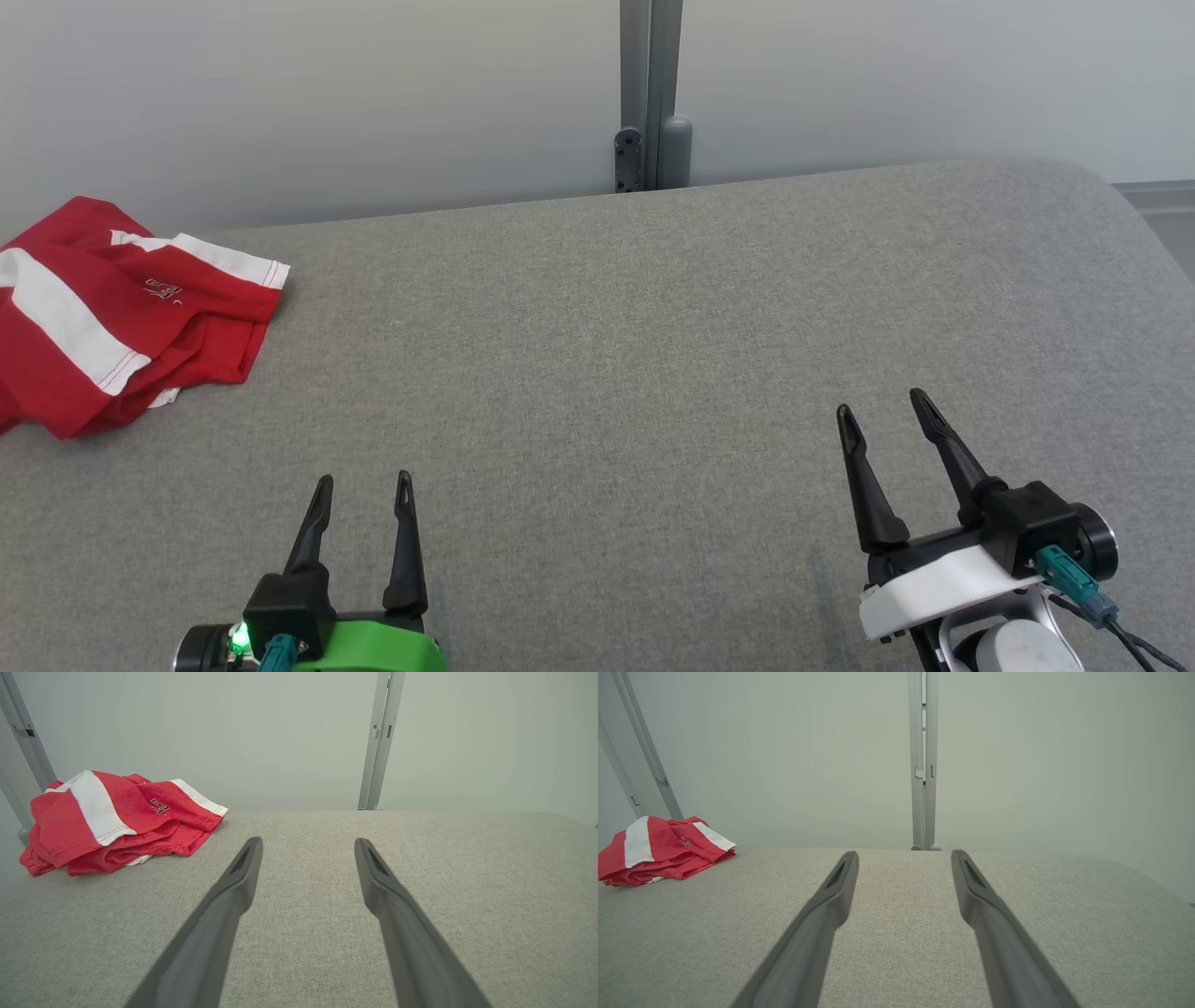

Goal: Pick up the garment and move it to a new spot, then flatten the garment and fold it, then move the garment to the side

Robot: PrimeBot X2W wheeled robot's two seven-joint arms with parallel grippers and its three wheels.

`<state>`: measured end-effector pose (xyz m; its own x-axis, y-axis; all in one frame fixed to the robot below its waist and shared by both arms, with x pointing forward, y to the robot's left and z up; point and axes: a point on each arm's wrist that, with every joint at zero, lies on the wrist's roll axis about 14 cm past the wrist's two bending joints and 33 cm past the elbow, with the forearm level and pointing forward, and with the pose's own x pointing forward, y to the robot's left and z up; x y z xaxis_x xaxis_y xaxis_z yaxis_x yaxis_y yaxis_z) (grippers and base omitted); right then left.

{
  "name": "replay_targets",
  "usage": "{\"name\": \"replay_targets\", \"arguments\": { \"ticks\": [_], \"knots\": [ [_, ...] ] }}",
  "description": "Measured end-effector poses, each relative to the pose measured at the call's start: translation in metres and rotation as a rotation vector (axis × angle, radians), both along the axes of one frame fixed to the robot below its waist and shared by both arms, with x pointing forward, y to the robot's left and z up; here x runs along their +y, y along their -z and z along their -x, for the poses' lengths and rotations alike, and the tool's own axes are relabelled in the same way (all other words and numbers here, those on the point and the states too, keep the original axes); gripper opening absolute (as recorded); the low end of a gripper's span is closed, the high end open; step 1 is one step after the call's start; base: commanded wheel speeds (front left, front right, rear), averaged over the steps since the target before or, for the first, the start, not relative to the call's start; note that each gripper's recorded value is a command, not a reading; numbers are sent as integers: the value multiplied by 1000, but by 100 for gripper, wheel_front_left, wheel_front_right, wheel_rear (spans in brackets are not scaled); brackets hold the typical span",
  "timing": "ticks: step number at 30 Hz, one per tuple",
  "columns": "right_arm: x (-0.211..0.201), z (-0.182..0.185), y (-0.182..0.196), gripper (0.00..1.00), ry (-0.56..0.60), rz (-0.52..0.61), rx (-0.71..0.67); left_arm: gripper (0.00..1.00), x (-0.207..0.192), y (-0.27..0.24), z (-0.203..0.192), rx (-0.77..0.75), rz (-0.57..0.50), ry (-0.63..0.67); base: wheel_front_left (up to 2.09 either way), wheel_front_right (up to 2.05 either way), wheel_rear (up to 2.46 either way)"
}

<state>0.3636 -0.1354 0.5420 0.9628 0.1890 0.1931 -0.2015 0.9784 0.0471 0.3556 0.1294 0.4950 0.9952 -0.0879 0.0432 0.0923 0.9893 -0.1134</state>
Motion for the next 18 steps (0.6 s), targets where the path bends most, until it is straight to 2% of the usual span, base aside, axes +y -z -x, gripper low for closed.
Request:
{"name": "replay_targets", "arguments": {
  "ticks": [11, 18],
  "knots": [
    [1, -3, 0, 100, -3, 0, -1, 100, 4, 0, 1, 1, 1, -12, 0, 0, 0],
    [21, -8, -2, 100, -63, -2, -6, 100, 22, -4, 9, -11, 1, -72, 0, 0, 0]
  ]
}}
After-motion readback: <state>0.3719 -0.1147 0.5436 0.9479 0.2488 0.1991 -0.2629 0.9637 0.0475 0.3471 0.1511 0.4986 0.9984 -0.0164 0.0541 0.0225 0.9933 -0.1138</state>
